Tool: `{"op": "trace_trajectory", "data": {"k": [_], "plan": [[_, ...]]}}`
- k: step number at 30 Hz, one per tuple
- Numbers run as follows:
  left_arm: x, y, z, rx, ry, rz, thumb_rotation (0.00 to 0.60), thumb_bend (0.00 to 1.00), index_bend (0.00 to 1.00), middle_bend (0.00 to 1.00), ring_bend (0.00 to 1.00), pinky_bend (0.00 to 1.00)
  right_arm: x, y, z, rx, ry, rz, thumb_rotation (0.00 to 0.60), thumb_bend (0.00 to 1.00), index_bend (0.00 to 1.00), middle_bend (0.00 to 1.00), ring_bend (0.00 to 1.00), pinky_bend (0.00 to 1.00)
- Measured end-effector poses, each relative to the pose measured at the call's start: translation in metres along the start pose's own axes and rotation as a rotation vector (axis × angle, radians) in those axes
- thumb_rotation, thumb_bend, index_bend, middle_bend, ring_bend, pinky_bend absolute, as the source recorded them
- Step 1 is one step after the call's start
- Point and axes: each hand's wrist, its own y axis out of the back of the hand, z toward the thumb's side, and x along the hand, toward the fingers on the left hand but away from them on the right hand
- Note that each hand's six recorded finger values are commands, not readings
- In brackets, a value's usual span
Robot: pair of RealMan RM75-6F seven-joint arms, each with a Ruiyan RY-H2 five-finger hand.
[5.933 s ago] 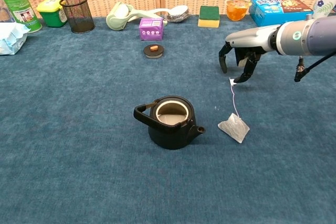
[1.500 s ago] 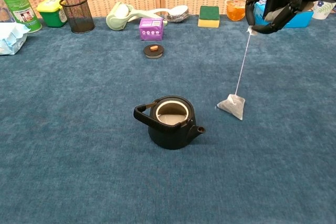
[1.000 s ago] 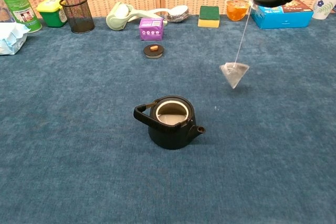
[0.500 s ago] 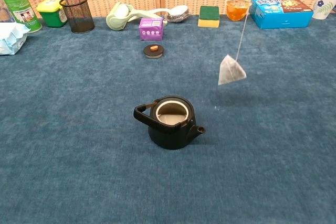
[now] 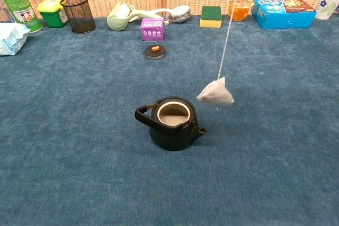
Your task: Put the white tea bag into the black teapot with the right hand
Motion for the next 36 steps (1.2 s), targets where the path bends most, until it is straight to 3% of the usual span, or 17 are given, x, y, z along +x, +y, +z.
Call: {"op": "trace_trajectory", "data": {"k": [14,36], "plan": [[-0.008,0.003,-0.008,-0.003,0.014,0.007,0.6,0.45,0.03,0.14,0.0,0.12,-0.004,-0.014,0.029,0.008,0.09,0.041,0.6,0.52,0.66,1.0,1.0,1.0],[-0.016,0.0,-0.018,-0.016,0.026,0.007,0.6,0.45,0.03,0.14,0.0,0.12,-0.008,-0.04,0.035,0.003,0.09,0.107,0.6,0.52,0.66,1.0,1.0,1.0]]}}
